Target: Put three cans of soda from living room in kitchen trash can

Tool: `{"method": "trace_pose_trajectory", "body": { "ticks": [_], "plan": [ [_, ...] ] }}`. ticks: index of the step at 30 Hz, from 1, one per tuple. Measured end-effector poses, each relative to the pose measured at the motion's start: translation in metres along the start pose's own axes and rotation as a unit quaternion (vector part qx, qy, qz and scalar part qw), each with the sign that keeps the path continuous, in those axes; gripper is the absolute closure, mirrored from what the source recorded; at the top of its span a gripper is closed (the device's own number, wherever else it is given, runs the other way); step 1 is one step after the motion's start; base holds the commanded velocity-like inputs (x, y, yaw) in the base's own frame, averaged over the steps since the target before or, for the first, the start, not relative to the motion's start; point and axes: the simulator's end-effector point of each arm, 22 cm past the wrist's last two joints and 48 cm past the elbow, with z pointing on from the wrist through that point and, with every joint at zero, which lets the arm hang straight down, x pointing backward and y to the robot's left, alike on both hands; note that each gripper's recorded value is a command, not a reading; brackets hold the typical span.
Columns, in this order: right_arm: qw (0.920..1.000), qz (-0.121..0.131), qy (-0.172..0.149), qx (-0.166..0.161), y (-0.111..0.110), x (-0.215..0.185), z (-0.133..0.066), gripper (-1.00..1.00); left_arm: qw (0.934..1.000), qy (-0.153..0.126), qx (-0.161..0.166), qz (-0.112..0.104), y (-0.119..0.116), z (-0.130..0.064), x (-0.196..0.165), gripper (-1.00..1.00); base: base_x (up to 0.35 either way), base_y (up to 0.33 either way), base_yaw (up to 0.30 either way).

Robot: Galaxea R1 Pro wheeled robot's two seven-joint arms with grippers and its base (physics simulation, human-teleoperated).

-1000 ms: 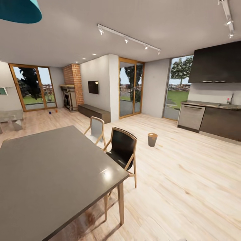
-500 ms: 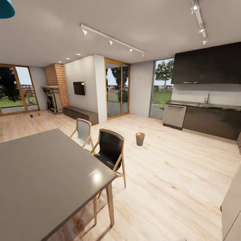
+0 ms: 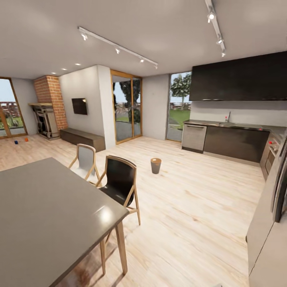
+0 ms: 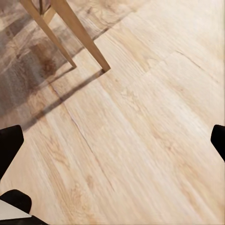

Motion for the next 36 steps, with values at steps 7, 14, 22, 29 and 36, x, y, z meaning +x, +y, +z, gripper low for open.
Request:
{"method": "trace_pose_trajectory", "body": {
  "ticks": [7, 14, 22, 29, 36],
  "plan": [
    [1.0, -0.001, 0.0, 0.0, 0.0001, -0.0001, 0.0, -1.0, 1.0, 0.0, 0.0, 0.0, -0.0002, 0.0001, 0.0002, -1.0, 0.23, 0.167, -0.019],
    [1.0, -0.001, 0.0, 0.0, 0.0001, 0.0, 0.0001, -1.0, 1.0, 0.0, 0.0, 0.0, 0.0, -0.0001, -0.0001, -1.0, 0.054, 0.034, -0.17],
    [1.0, -0.001, 0.0, 0.0, 0.0003, -0.0005, -0.0002, -1.0, 1.0, -0.001, 0.0, 0.001, -0.0002, -0.0002, -0.0008, -1.0, 0.007, 0.004, -0.248],
    [1.0, -0.002, -0.002, 0.0, 0.0006, -0.0016, -0.0004, -1.0, 1.0, -0.002, 0.0, 0.002, -0.0005, -0.0003, -0.0019, -1.0, 0.001, 0.001, -0.259],
    [1.0, -0.003, -0.003, 0.0, 0.0007, -0.0029, -0.0007, -1.0, 1.0, -0.003, 0.001, 0.004, -0.001, -0.0004, -0.0032, -1.0, 0.0, 0.0, -0.26]
  ]
}}
